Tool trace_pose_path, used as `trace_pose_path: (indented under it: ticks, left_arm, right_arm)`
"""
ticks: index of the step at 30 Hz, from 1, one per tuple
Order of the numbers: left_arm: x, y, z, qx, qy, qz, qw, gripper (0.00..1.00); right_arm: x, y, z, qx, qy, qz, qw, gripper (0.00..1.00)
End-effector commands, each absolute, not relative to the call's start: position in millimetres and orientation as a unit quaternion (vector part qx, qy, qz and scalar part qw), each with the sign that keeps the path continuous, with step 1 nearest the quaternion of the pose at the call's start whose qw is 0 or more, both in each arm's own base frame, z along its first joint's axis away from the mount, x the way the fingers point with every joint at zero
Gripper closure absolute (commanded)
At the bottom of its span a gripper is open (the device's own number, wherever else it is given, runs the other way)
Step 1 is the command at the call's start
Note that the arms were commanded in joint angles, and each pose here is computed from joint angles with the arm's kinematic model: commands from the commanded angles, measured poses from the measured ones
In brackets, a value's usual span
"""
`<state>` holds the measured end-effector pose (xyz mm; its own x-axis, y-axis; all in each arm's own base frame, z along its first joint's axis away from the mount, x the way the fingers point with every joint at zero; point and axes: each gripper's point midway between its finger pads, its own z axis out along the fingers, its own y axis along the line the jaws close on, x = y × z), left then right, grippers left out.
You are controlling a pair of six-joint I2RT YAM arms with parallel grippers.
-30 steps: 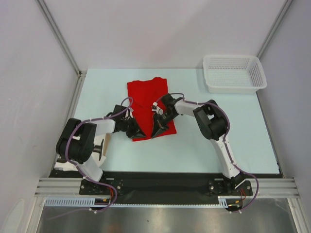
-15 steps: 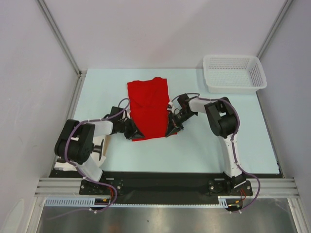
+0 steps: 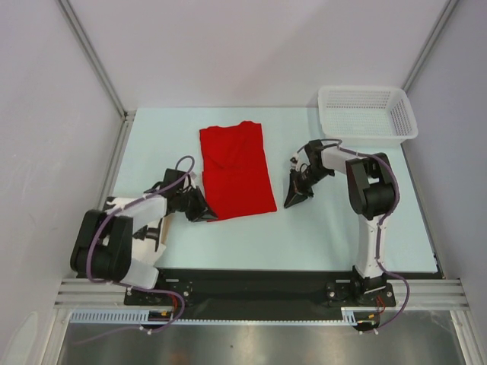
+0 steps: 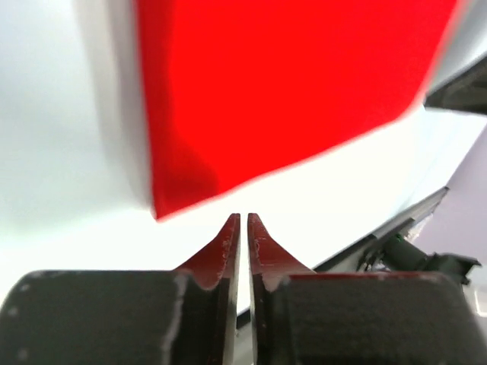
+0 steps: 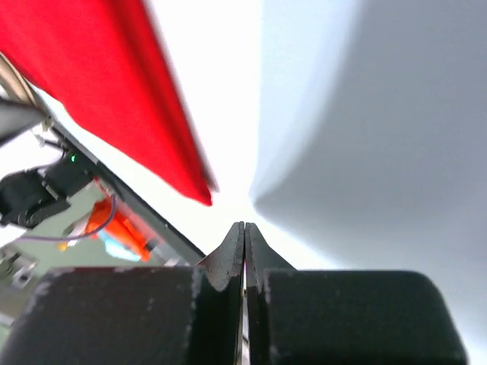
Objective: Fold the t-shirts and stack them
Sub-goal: Fold the tshirt
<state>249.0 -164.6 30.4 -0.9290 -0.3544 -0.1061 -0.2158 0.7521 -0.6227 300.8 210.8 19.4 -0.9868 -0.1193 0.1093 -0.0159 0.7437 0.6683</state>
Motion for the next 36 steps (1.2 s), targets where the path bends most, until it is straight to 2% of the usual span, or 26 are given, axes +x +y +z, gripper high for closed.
trace_pose_path:
  ticks: [1, 3, 6, 8, 10, 14, 17, 22, 36]
  left_arm:
    - [255, -161, 74, -0.129, 0.923, -0.325, 0.162, 0.87]
    - [267, -164, 94, -0.123, 0.913, -0.337, 0.192, 0.85]
    - [296, -169, 115, -0.116, 0.899, -0.354, 0.230, 0.83]
    - [316, -170, 102, -0.129, 0.896, -0.368, 0.211, 0.86]
    - [337, -170, 88, -0.142, 0.895, -0.374, 0.198, 0.90]
    - [375, -163, 75, -0.145, 0.890, -0.382, 0.201, 0.90]
    - [394, -161, 66, -0.133, 0.893, -0.384, 0.192, 0.90]
    - [413, -148, 61, -0.148, 0.888, -0.388, 0.198, 0.90]
    - [438, -135, 21, -0.158, 0.898, -0.366, 0.187, 0.92]
  right_arm:
    - [333, 218, 67, 0.054, -0.937, -0.343, -0.030, 1.00]
    - [353, 236, 94, 0.049, -0.925, -0.370, -0.073, 1.00]
    - [376, 274, 113, 0.052, -0.905, -0.412, -0.096, 1.00]
    - [387, 307, 126, 0.063, -0.886, -0.449, -0.092, 1.00]
    - [401, 331, 114, 0.044, -0.882, -0.463, -0.080, 1.00]
    - [427, 380, 114, 0.039, -0.848, -0.519, -0.101, 1.00]
    - [436, 395, 100, 0.002, -0.834, -0.546, -0.080, 1.00]
    - [438, 399, 70, -0.022, -0.840, -0.540, -0.056, 1.00]
    - [481, 341, 27, -0.108, -0.853, -0.502, -0.091, 1.00]
